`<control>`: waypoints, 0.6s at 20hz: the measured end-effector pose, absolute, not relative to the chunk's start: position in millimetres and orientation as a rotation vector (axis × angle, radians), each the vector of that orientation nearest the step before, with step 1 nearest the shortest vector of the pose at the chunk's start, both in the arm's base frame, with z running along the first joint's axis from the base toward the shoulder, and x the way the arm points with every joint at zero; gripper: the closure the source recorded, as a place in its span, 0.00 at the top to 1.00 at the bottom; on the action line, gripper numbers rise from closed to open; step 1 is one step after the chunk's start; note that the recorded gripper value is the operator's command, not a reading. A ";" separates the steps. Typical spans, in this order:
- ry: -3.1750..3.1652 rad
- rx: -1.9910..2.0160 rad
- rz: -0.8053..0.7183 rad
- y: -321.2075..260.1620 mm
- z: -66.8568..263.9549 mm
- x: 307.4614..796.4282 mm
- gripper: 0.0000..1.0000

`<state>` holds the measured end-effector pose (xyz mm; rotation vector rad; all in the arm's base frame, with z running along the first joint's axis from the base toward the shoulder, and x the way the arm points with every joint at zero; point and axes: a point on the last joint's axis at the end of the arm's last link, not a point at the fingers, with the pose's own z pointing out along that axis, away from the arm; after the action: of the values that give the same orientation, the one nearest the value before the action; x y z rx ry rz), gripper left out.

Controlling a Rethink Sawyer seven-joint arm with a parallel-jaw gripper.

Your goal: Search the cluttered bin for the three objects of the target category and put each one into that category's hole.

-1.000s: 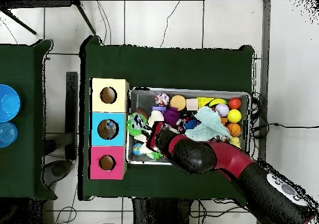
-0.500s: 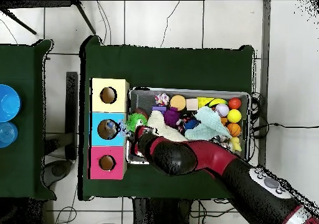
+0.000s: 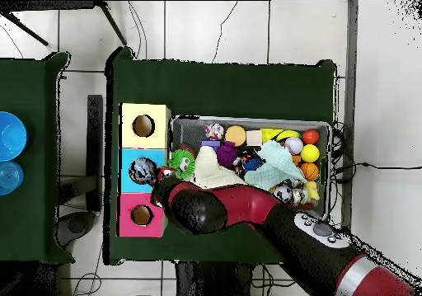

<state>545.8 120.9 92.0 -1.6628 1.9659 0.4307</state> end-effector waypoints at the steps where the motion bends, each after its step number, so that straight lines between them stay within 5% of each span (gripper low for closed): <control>1: 1.966 -1.663 0.424 123.8 90.6 545.3 0.00; 12: 2.035 -1.703 0.401 130.9 71.6 531.2 0.00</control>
<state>531.2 130.9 71.6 -1.7028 2.0348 0.4006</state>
